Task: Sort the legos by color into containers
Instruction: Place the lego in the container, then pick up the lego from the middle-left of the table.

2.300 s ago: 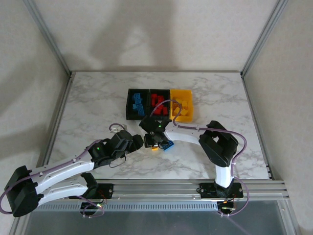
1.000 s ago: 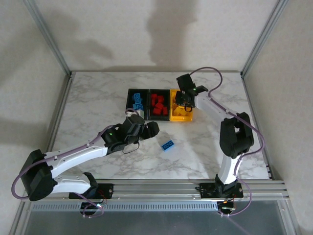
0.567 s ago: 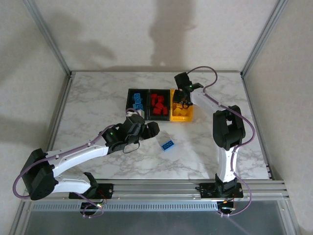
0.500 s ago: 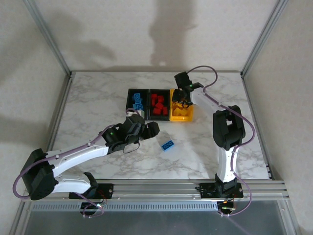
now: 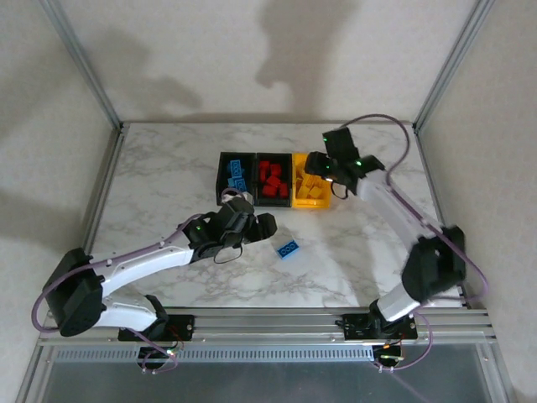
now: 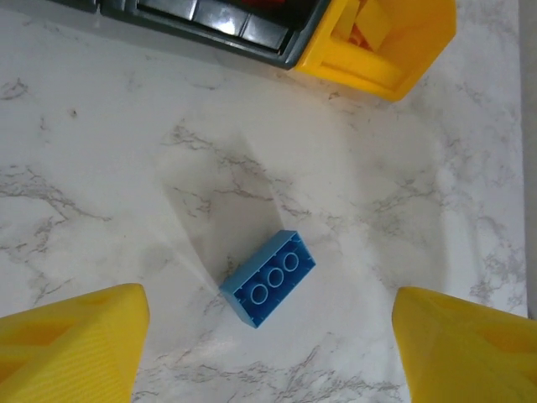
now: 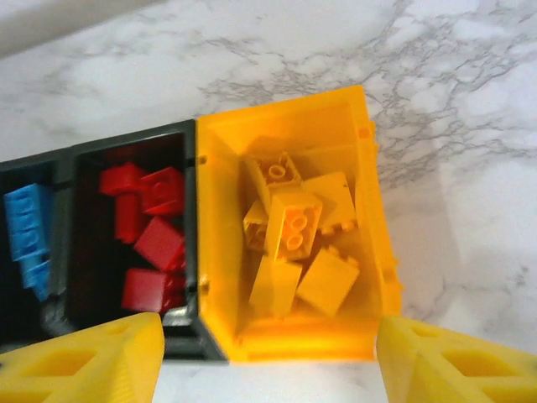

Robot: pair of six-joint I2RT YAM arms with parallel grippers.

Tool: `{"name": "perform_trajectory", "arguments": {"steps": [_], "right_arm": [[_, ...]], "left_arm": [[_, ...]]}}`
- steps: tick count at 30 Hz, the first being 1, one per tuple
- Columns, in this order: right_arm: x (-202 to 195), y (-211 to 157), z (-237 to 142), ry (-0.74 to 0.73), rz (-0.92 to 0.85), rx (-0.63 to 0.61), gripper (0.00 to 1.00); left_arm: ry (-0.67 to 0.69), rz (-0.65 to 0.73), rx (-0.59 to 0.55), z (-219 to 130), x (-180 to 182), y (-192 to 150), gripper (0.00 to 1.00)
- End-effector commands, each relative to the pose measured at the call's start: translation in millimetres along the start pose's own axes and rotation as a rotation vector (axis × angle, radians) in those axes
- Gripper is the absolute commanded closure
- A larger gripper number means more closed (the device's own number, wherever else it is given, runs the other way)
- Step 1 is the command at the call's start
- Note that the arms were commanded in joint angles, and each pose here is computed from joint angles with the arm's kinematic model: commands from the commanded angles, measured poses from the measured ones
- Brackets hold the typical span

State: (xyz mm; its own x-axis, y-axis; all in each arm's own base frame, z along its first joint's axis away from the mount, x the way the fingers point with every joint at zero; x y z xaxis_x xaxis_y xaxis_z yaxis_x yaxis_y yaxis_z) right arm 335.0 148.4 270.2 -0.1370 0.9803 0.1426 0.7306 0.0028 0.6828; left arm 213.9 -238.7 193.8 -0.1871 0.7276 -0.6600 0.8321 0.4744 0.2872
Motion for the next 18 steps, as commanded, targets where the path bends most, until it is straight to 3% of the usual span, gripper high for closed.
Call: {"name": "perform_trajectory", "arguments": {"steps": [1, 5, 10, 18], "right_arm": [[-6, -33, -15, 0.033, 0.021, 0.038, 0.32], [-21, -78, -35, 0.055, 0.065, 0.057, 0.29], [-34, -124, -53, 0.098, 0.143, 0.094, 0.27], [-40, -201, -64, 0.233, 0.319, 0.3, 0.29]], "left_arm": [[0.006, 0.016, 0.053, 8, -9, -11, 0.23], [0.045, 0.098, 0.089, 23, -16, -22, 0.21], [0.097, 0.307, 0.162, 41, -30, -27, 0.21], [0.177, 0.583, 0.271, 54, -35, -33, 0.22]]}}
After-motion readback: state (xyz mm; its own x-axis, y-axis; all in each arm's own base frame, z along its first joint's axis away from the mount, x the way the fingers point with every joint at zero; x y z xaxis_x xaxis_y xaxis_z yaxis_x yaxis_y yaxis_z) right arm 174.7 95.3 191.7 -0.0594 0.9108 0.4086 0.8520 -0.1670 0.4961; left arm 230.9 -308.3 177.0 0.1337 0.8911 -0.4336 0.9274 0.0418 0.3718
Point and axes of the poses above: each hand's point on the last joint's axis, 136 mm out from that joint toward the fingers, its own z axis out along the fingers, its own x axis along the line the jaws close on, y = z × x, the point moved 8 cm from there along -z, back along the fingers, and after that the axes turned 13 degrees about -z, right-handed, at the moved point
